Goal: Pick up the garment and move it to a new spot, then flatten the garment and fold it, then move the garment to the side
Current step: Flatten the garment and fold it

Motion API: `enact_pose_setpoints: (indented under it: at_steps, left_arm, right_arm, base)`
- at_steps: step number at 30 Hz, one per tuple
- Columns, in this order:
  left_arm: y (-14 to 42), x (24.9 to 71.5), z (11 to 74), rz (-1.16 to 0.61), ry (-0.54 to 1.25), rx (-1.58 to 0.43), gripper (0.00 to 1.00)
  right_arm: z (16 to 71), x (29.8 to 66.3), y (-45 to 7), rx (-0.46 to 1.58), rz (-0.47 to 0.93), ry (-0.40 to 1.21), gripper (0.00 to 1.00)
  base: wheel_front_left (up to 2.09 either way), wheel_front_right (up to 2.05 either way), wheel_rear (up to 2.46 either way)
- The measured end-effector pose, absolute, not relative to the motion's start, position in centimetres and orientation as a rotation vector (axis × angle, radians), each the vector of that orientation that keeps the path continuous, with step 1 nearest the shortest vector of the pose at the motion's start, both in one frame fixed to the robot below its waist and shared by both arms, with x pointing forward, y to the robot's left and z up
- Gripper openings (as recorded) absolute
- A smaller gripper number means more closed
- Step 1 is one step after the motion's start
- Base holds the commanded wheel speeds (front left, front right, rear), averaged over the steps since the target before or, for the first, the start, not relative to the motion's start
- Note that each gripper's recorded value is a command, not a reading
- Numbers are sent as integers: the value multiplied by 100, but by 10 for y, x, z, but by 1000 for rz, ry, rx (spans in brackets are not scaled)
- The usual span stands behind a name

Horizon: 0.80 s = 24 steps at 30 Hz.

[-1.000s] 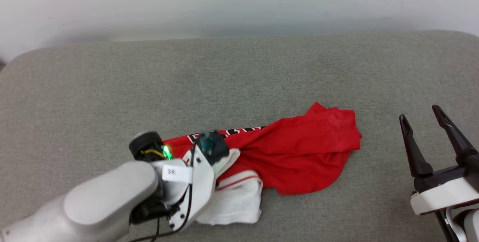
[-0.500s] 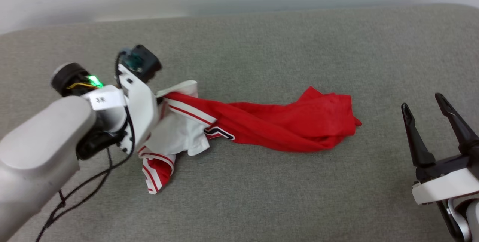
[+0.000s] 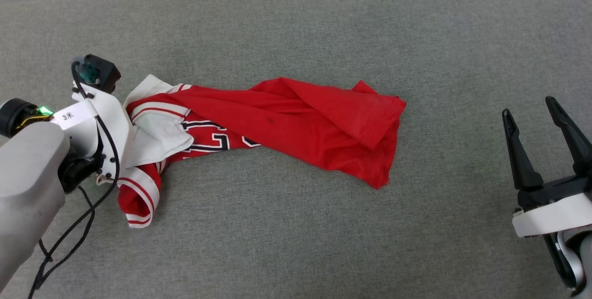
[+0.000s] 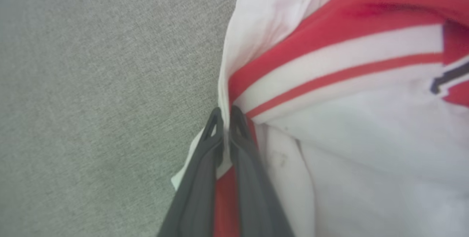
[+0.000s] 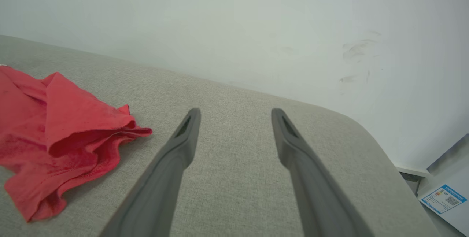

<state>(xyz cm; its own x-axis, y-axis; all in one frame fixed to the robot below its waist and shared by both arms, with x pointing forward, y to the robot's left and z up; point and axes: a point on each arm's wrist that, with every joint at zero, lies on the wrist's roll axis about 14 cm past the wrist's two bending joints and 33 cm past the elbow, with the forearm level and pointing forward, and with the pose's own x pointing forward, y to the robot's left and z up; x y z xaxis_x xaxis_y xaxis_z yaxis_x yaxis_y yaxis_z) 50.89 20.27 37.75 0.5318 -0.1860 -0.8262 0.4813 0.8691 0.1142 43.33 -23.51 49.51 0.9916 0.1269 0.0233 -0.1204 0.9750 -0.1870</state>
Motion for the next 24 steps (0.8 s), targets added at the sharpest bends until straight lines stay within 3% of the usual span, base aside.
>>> enact_pose_setpoints:
  at_steps: [2,3,4,16,24]
  left_arm:
    - [205,509,375,-397,934,340,0]
    - [204,510,375,-396,923,336,8]
    - [205,510,376,-391,913,330,100]
    - [181,535,474,-453,604,414,100]
    - [169,494,488,-532,729,392,100]
  right_arm:
    - [494,433,-235,-187,124,-32,100]
    - [495,433,-235,-185,125,-34,100]
    - [495,434,-233,-183,127,-37,100]
    - [514,425,-221,-174,154,-87,100]
    - [523,417,-212,-164,173,-111,100]
  base:
    - [0,0,0]
    - [0,0,0]
    - [0,0,0]
    - [0,0,0]
    - [0,0,0]
